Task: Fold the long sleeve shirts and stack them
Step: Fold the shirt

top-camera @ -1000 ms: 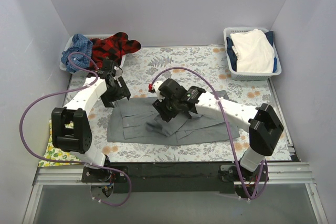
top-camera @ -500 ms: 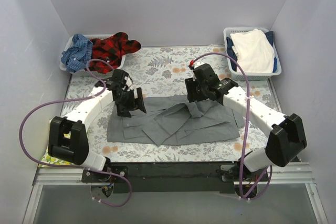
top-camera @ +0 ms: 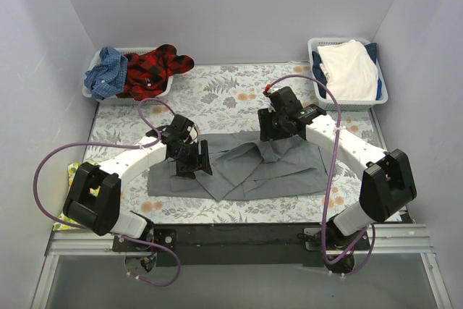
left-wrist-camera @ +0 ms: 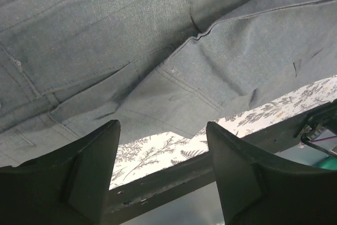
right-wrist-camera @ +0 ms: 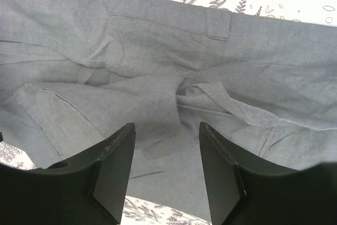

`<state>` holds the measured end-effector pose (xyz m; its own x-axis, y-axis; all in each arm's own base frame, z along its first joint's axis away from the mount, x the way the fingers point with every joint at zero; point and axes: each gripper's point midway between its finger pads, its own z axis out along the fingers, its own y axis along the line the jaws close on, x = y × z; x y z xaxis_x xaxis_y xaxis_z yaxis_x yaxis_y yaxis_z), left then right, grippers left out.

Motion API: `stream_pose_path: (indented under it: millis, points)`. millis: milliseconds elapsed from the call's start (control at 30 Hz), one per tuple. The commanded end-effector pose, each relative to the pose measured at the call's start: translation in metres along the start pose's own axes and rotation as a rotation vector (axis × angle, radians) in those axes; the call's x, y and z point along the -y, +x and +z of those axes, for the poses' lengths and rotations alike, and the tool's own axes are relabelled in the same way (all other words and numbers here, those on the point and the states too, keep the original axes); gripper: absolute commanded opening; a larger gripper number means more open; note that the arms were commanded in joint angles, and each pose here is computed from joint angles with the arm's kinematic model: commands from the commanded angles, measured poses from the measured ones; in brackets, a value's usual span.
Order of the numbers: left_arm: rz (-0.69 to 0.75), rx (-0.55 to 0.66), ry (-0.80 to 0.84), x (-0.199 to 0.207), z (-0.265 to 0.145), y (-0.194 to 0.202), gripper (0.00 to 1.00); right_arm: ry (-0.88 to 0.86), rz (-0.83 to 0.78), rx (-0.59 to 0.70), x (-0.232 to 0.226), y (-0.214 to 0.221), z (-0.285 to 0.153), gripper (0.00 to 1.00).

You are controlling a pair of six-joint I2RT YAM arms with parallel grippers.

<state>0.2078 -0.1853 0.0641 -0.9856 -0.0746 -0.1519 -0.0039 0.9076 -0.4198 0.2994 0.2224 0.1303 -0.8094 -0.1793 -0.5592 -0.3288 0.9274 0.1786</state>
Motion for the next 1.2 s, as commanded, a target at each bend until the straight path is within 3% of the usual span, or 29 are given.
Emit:
stream_pose_path:
  millis: [0, 500, 900, 967, 1067, 1133, 1167]
  points:
    - [0.019, 0.044, 0.010, 0.007, 0.008, -0.010, 0.63, -0.022, 0.028, 0.024, 0.000, -0.009, -0.008, 0.60]
    - [0.021, 0.068, -0.122, -0.018, 0.021, -0.013, 0.58, -0.015, 0.056, 0.016, 0.007, -0.004, -0.008, 0.59]
    - [0.042, 0.014, -0.042, -0.005, 0.020, -0.004, 0.38, 0.013, 0.070, 0.020, 0.014, -0.004, -0.008, 0.59]
    - [0.042, 0.017, -0.044, -0.004, 0.019, -0.005, 0.34, 0.014, 0.071, 0.020, 0.014, -0.003, -0.008, 0.59]
    - [0.045, 0.016, -0.036, -0.002, 0.017, -0.005, 0.17, 0.020, 0.077, 0.019, 0.016, -0.002, -0.008, 0.59]
    - [0.044, 0.012, -0.033, -0.001, 0.016, -0.005, 0.00, 0.026, 0.083, 0.023, 0.017, -0.002, -0.008, 0.59]
    - [0.046, 0.012, -0.044, -0.002, 0.015, -0.005, 0.00, 0.032, 0.087, 0.025, 0.018, -0.002, -0.009, 0.59]
